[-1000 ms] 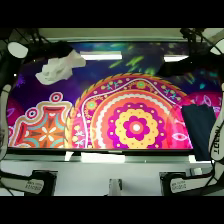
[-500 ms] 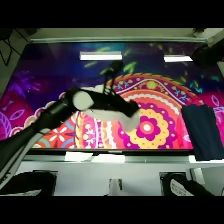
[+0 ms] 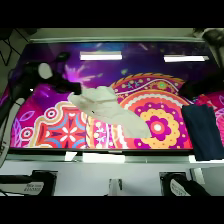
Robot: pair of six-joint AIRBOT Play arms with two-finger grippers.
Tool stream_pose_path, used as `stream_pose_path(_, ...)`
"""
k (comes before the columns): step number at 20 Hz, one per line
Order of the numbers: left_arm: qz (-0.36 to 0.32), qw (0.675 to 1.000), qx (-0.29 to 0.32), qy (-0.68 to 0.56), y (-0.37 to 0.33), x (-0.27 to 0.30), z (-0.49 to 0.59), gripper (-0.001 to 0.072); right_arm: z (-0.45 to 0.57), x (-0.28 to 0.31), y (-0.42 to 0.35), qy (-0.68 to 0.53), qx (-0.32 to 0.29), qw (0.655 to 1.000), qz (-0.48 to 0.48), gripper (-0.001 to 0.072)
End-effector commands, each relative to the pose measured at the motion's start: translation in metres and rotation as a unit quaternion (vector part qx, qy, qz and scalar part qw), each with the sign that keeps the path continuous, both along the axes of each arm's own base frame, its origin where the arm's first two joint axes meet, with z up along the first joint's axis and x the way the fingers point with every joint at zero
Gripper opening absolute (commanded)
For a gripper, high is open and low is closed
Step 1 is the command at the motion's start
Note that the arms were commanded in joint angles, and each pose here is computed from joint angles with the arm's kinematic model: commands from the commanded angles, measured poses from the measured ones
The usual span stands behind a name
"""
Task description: Fold the shirts.
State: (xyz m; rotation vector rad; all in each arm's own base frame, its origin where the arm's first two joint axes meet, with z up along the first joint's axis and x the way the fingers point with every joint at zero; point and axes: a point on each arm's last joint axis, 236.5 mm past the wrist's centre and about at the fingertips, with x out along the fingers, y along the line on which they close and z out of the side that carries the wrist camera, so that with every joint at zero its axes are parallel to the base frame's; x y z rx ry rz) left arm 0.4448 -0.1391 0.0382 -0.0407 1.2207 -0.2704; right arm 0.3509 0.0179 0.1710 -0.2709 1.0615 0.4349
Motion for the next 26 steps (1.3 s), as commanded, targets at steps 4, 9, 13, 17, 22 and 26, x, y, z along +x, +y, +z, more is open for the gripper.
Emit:
stream_pose_path(4, 0.245, 0.937, -0.191, 0.158, 0.102, -0.019, -0.091, 0.0714, -0.114, -0.041, 0.045, 0.140, 0.104, 0.985, 0.019, 0.0681)
stream_pose_path(9, 0.250, 0.930, -0.239, 0.125, 0.067, -0.004, -0.117, 0.0712, -0.139, -0.045, 0.044, 0.152, 0.107, 0.983, 0.005, 0.0680)
stream_pose_path(13, 0.249, 0.923, -0.259, 0.135, 0.031, 0.003, -0.137, 0.0692, -0.147, -0.039, 0.042, 0.144, 0.106, 0.984, -0.005, 0.0680)
stream_pose_path(17, 0.243, 0.928, -0.254, 0.124, 0.013, 0.008, -0.143, 0.0526, -0.167, -0.044, 0.043, 0.174, 0.110, 0.978, -0.009, 0.0680)
stream_pose_path(22, 0.220, 0.935, -0.249, 0.121, 0.003, 0.006, -0.143, 0.0034, -0.185, -0.034, 0.041, 0.182, 0.111, 0.977, -0.019, 0.0680)
stream_pose_path(26, 0.180, 0.949, -0.244, 0.082, 0.003, 0.010, -0.120, 0.0034, -0.221, -0.034, 0.060, 0.221, 0.105, 0.970, 0.001, 0.0700)
